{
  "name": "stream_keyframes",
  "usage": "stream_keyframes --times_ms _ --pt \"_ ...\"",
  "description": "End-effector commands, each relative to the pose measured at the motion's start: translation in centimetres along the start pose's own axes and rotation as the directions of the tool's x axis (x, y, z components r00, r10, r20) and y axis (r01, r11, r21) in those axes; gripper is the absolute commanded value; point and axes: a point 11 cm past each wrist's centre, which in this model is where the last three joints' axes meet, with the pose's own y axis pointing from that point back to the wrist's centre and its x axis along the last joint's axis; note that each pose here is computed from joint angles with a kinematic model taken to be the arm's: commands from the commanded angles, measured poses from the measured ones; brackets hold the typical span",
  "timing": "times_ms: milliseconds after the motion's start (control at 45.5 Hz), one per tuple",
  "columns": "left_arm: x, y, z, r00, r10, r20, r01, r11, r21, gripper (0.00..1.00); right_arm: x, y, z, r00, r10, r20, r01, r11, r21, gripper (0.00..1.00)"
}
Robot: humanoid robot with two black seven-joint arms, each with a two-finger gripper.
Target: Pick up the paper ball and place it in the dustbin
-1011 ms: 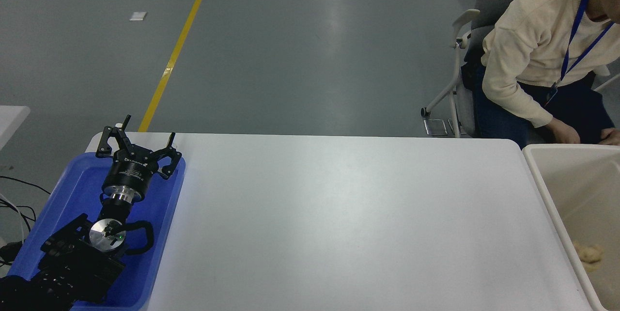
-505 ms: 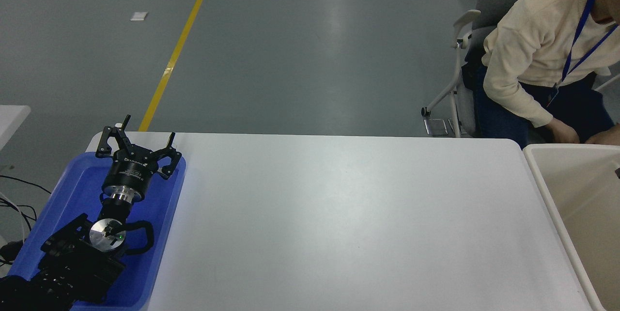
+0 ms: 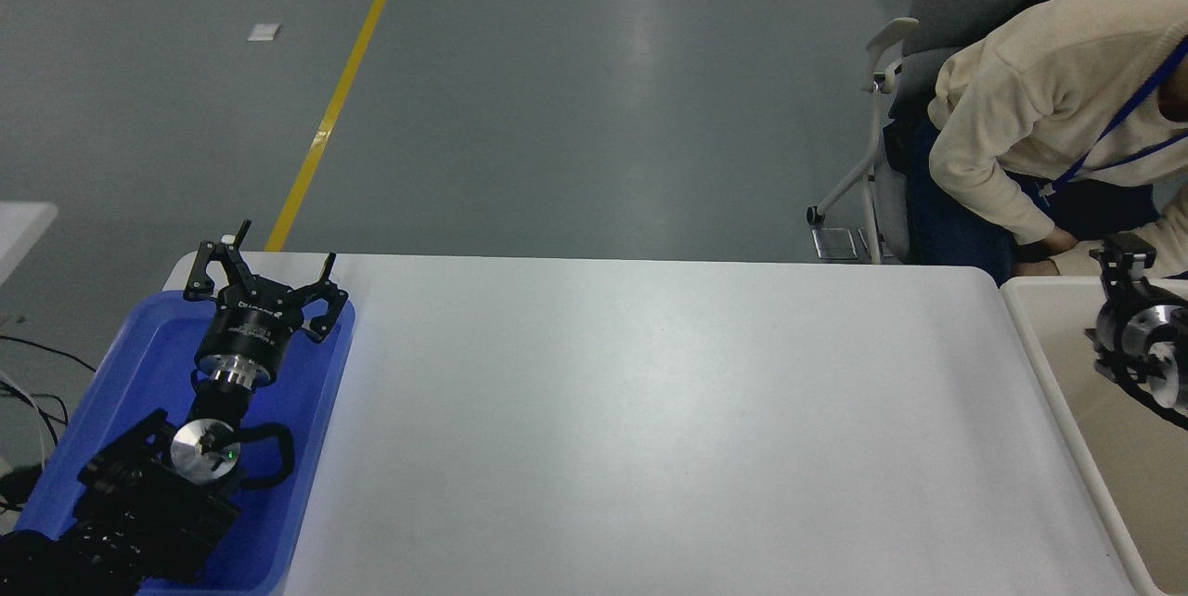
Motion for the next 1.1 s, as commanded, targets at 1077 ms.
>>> stream_keyframes --times_ms 1077 --pt "0.0 0.0 0.0 1.0 0.0 0.0 0.0 1.0 0.0 1.0 -9.0 3.2 5.1 0.913 -0.231 0.338 0.11 0.933 0.341 1.0"
